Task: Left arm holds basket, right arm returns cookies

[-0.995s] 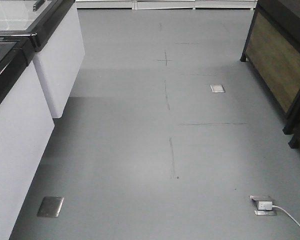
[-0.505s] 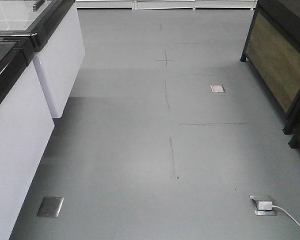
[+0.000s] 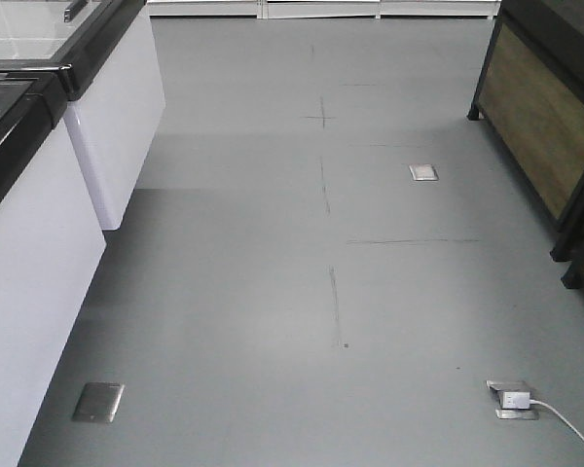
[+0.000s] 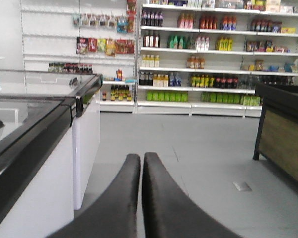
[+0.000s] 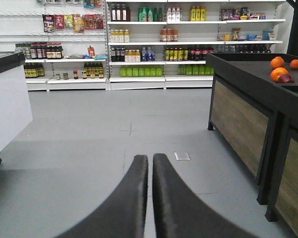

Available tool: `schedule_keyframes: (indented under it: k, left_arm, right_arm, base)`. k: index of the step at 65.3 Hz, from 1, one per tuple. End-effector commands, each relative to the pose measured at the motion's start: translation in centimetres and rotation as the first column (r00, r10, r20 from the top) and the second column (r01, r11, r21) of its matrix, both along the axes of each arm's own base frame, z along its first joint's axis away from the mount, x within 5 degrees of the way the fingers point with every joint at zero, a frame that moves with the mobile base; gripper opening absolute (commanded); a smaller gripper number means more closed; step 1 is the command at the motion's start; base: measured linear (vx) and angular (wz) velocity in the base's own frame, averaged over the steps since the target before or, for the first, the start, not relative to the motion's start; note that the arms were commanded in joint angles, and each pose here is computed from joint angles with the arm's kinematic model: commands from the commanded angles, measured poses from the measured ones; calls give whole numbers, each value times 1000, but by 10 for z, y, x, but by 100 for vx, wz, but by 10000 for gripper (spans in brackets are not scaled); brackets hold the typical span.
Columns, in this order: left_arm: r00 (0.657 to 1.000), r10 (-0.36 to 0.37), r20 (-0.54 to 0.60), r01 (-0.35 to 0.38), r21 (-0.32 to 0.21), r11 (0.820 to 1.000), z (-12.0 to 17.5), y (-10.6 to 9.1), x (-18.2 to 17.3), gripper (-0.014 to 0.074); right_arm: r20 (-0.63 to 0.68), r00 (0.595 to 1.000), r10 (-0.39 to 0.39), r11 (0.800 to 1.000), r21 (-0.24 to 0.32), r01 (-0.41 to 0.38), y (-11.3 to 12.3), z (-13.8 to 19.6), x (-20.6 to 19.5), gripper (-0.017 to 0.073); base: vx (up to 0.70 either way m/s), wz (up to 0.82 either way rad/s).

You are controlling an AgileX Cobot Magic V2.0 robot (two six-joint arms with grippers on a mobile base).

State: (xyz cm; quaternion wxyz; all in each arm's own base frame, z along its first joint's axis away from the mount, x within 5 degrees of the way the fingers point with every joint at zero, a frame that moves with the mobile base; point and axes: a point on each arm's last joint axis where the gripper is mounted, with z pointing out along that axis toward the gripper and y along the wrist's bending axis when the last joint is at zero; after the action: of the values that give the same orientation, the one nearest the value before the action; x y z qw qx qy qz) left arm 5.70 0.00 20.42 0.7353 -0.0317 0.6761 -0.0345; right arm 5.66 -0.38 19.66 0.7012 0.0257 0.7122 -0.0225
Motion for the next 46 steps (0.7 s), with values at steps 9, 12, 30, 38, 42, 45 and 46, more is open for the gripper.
schedule_keyframes:
  k: [9, 12, 30, 38, 42, 45, 46]
  left_arm:
    - [955, 11, 298, -4, -23, 1000, 34, 1, -9, -6]
    - [937, 17, 348, -3, -43, 999, 40, 2, -11, -6]
    - [761, 52, 647, -6, -72, 997, 67, 5, -30, -4]
    - [718, 42, 694, -1, -59, 998, 87, 4, -38, -4]
    - [706, 26, 708, -3, -34, 999, 105, 2, -45, -4]
    - [716, 18, 698, -4, -21, 1000, 116, 2, -48, -4]
    - [707, 15, 707, -5, -16, 1000, 124, 1, -52, -4]
  right_arm:
    - [65, 998, -1, 1000, -15, 2, 0, 1, 0, -6]
    - [65, 998, -1, 1000, -15, 2, 0, 1, 0, -6]
    - [65, 998, -1, 1000, -15, 2, 0, 1, 0, -6]
    - [65, 998, -1, 1000, -15, 2, 0, 1, 0, -6]
    - [65, 998, -1, 1000, -15, 2, 0, 1, 0, -6]
    - [65, 998, -1, 1000, -15, 2, 0, 1, 0, -6]
    - [65, 998, -1, 1000, -15, 2, 0, 1, 0, -6]
  base:
    - [0, 0]
    - [0, 0]
    - [0, 0]
    - [0, 0]
    - [0, 0]
    - [0, 0]
    - [0, 0]
